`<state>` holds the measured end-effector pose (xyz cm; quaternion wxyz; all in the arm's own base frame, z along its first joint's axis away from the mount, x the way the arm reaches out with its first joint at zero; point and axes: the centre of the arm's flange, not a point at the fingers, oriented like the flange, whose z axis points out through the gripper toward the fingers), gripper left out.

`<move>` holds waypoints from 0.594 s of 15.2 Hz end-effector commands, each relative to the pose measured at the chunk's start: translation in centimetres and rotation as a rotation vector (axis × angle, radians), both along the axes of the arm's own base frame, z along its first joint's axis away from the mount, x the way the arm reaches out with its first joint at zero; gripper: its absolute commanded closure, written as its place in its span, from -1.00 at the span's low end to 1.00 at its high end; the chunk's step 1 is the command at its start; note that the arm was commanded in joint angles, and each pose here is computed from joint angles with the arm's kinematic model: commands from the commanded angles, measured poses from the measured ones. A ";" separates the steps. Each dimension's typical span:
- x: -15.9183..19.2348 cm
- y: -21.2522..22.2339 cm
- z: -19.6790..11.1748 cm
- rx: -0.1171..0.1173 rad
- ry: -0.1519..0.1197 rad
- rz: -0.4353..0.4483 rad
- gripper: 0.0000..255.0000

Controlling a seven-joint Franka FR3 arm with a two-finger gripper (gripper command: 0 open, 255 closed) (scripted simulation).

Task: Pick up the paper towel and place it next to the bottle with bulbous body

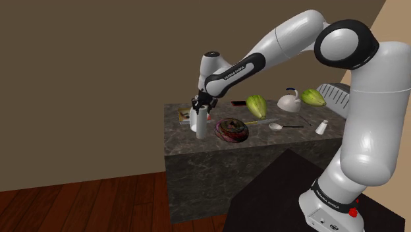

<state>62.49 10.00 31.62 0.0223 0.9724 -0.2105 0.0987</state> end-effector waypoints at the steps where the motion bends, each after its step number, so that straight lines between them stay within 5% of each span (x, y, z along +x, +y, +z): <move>1: 0.0 0.0 -1.2 0.000 0.000 0.000 1.00; 9: 0.0 0.0 -1.9 0.000 0.000 0.000 1.00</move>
